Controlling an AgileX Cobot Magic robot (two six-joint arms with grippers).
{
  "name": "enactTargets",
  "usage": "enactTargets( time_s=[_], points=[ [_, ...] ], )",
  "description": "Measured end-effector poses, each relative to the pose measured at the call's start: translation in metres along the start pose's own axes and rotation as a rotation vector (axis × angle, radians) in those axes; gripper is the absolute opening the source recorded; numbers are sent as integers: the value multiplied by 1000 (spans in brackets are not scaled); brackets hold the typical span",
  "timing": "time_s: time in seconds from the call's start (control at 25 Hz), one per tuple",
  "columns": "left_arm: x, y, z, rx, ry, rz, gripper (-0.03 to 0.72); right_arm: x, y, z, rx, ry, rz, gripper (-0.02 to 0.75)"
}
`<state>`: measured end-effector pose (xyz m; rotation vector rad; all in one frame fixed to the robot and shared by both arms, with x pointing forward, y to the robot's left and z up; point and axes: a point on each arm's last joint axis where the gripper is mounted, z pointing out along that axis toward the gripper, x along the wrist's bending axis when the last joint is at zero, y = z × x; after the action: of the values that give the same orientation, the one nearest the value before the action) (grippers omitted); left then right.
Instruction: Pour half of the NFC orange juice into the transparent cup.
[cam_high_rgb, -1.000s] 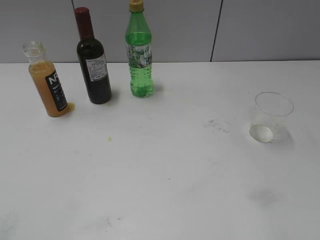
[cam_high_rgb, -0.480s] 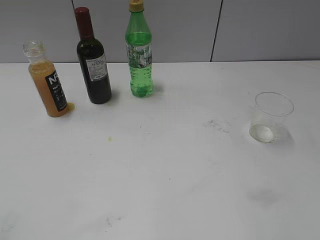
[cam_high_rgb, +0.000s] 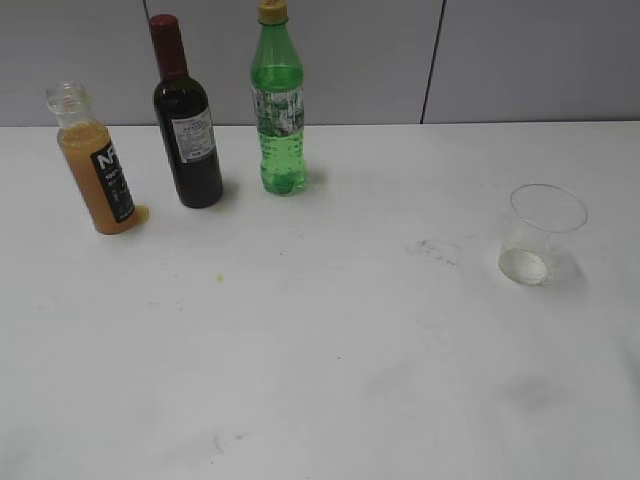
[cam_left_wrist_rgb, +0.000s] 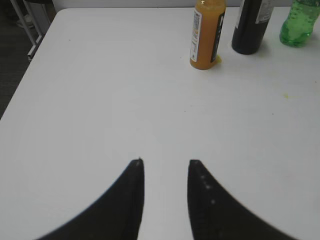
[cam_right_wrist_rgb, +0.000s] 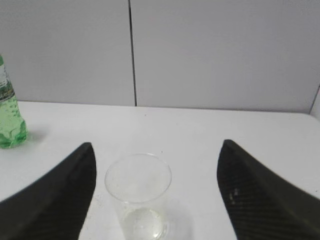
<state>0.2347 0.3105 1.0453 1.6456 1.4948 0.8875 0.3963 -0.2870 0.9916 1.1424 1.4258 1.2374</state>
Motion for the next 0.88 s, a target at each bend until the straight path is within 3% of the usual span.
enactTargets(
  time_s=[0.24, 0.48, 0.64, 0.88],
  points=[
    [0, 0, 0, 0, 0, 0, 240, 1, -18, 15, 73, 35, 44, 667],
    [0, 0, 0, 0, 0, 0, 240, 4, -39, 30, 133, 96, 18, 668],
    [0, 0, 0, 0, 0, 0, 240, 7, -50, 41, 107, 140, -41, 667],
    [0, 0, 0, 0, 0, 0, 240, 5, -77, 53, 143, 122, -10, 666]
  ],
)
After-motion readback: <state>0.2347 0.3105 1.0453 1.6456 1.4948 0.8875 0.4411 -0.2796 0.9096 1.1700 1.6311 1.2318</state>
